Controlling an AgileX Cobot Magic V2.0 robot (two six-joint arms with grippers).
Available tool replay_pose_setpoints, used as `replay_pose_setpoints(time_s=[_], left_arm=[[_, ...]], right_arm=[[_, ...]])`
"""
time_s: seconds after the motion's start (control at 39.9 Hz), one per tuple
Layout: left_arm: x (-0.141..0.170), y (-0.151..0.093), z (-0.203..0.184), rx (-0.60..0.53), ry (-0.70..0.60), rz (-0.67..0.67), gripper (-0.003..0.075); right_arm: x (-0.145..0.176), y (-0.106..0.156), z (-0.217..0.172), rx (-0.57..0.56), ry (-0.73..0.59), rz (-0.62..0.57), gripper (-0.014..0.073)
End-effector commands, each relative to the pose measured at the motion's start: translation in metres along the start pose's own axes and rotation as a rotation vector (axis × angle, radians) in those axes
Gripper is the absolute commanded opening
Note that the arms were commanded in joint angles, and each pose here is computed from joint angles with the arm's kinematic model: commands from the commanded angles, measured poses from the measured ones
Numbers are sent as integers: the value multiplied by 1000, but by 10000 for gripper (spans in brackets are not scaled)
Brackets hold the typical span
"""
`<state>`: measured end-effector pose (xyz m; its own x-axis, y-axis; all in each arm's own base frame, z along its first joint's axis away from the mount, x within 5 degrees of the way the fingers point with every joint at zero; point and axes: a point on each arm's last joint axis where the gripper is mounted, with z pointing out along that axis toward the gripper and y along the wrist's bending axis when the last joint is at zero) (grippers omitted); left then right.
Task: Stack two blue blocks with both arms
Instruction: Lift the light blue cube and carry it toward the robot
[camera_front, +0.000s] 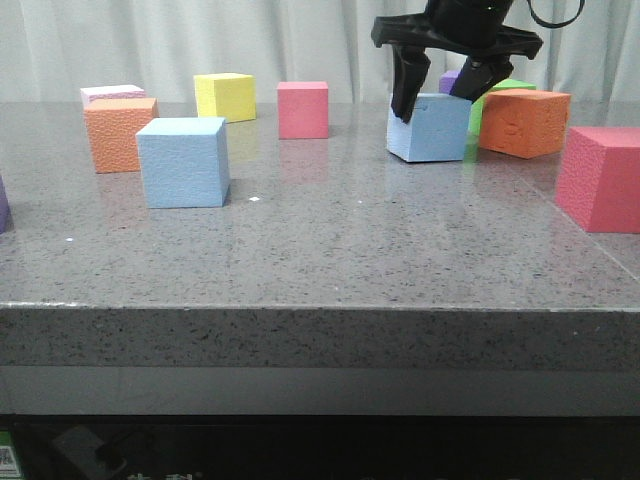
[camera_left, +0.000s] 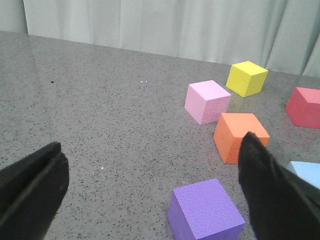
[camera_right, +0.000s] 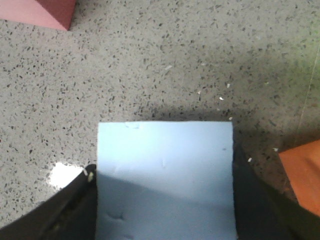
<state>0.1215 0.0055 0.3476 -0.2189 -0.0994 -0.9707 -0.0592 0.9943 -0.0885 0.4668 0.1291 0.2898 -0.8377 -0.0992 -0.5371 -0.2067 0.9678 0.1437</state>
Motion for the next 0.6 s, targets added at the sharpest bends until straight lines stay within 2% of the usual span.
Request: replay_pose_setpoints(time_s=[0.0,0.18,0.28,0.4,0.58], left_arm=[[-18,-2,-3,13,-111,0,673],[-18,-2,-3,13,-111,0,673],[-18,-2,-3,13,-111,0,673],[-18,-2,-3,13,-111,0,673],[-18,-2,-3,13,-111,0,673]], right_arm=[[-16,7,-44,-22,-127,-10,275],[-18,10,-69,-32,-167,-13,276],[-17,15,-83,-78,-166,6,276],[-14,28,-92,-157,-147,28,276],[-5,57,-92,-201,-100,-24,276]])
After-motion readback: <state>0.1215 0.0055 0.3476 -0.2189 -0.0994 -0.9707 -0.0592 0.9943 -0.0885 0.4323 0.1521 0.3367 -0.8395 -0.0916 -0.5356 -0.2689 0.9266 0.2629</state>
